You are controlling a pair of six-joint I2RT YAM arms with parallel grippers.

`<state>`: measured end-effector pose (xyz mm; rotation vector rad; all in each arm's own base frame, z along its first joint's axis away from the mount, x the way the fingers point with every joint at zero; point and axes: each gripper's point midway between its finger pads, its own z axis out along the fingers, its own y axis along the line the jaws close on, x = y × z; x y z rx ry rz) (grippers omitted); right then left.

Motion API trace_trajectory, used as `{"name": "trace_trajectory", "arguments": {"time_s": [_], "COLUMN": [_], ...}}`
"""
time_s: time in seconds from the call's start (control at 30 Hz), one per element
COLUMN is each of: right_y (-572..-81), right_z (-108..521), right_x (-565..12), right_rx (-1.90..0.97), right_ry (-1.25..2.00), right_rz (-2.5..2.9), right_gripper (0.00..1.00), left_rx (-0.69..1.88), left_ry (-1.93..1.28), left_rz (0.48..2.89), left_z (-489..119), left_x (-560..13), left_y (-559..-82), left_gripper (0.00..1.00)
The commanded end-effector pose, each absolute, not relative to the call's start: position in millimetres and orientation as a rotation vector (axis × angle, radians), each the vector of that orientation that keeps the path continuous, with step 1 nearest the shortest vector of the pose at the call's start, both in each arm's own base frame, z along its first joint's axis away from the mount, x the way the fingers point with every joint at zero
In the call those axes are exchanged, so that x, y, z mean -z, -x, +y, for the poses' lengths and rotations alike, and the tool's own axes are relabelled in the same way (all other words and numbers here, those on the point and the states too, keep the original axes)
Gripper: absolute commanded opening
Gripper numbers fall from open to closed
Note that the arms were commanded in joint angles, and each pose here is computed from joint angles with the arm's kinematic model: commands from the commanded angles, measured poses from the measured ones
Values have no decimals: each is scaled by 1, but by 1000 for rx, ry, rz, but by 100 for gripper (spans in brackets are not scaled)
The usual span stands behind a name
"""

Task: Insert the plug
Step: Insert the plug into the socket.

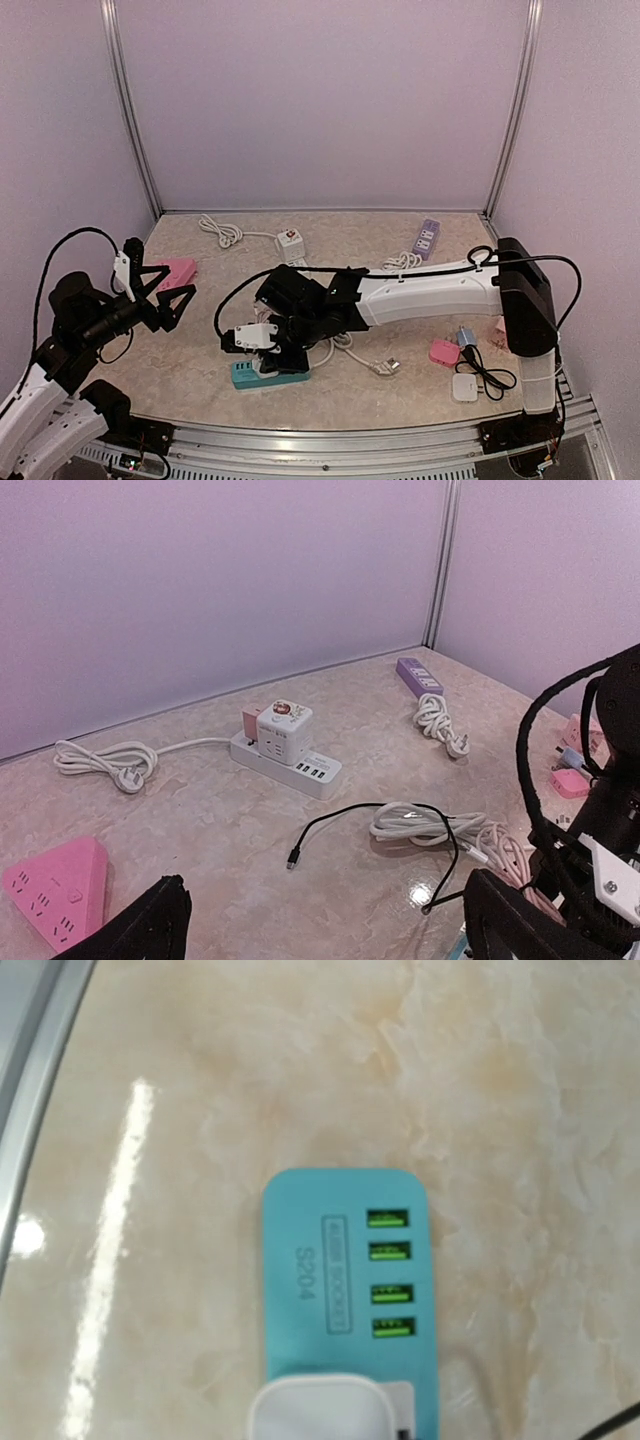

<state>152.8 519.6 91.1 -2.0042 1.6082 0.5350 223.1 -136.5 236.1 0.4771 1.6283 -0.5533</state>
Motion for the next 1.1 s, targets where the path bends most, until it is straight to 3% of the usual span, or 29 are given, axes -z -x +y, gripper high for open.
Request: {"name": "trace_trajectory", "arguments": {"time_s": [0.0,0.37,0.63,0.83,1.07], "right_y": [-159,-144,-149,-149,-149], "right_z": [496,429,443,462,480], "right_x": [-41,23,5,-15,-48], "right_rx": [-460,-328,-214,-229,-271], "right_ry": [2047,2081,2042,2056,2015], "right_rz": [1750,2057,1975,1902,1845], "right_gripper": [0,0,0,23,38], "left_rx": [562,564,583,572,579], "left_ry": [-474,-472,-509,-518,-529], "left_rz": [1623,1619,1611,1610,1608], "left_z": [-136,-136,-143,-143,-145], "left_x": [-234,-236,-235,-237,-236], "left_y": [-223,-222,-219,-219,-218], "left_gripper": [93,93,90,90,90]}}
